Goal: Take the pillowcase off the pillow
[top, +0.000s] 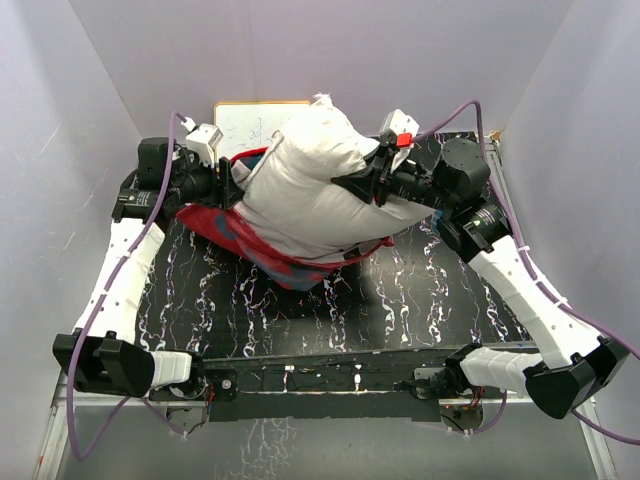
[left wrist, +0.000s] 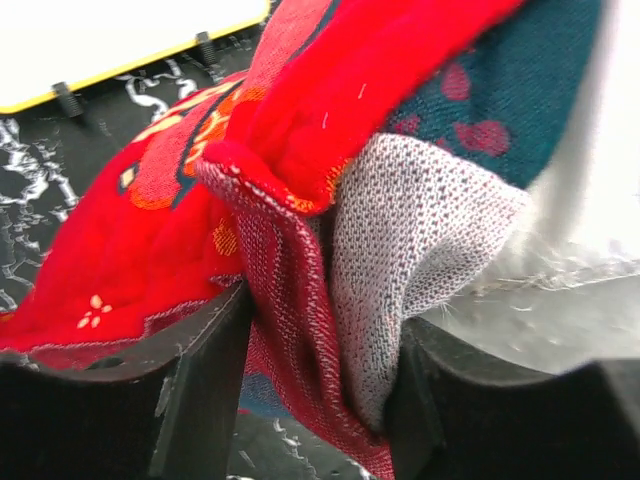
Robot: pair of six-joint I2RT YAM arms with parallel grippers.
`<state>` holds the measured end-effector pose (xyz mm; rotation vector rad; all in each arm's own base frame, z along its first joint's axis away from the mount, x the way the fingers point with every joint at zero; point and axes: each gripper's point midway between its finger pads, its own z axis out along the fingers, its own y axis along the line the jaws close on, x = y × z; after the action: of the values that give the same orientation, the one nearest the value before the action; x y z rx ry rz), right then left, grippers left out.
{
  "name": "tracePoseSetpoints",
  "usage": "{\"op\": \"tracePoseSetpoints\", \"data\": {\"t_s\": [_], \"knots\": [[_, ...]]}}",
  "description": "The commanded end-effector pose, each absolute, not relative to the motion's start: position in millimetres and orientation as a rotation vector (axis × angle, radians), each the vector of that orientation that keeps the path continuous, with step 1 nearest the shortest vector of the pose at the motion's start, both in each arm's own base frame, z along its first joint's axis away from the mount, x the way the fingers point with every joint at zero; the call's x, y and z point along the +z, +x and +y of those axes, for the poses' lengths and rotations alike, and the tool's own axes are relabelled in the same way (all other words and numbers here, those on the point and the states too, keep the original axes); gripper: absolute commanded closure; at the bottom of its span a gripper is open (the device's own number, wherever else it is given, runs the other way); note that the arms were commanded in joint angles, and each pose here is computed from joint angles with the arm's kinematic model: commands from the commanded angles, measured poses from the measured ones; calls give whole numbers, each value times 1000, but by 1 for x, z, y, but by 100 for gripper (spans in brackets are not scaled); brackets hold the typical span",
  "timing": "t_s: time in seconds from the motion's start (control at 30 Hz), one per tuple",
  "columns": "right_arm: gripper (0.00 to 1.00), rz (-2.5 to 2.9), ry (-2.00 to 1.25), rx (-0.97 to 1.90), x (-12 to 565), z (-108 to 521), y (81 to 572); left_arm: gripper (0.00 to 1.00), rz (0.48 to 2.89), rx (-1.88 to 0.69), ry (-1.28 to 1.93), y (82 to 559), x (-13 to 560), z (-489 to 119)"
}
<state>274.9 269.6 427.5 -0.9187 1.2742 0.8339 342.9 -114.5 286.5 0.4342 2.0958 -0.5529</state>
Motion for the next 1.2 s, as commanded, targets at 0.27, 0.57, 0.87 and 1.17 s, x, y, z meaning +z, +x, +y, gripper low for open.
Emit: {"op": "tracePoseSetpoints", "data": {"t_s": [0.27, 0.57, 0.87, 1.17], "knots": [[92, 1129, -666, 893, 505, 228, 275, 78, 2126, -73, 402, 371, 227, -28], [92, 1053, -627, 1021, 524, 211, 276, 9, 1931, -629, 756, 310, 320, -101], [92, 1006, -623, 1044, 541, 193, 288, 3, 2224, -648, 939, 300, 220, -36], [92, 1046, -671, 1044, 519, 197, 291, 3, 2208, -318, 988, 344, 145, 5]]}}
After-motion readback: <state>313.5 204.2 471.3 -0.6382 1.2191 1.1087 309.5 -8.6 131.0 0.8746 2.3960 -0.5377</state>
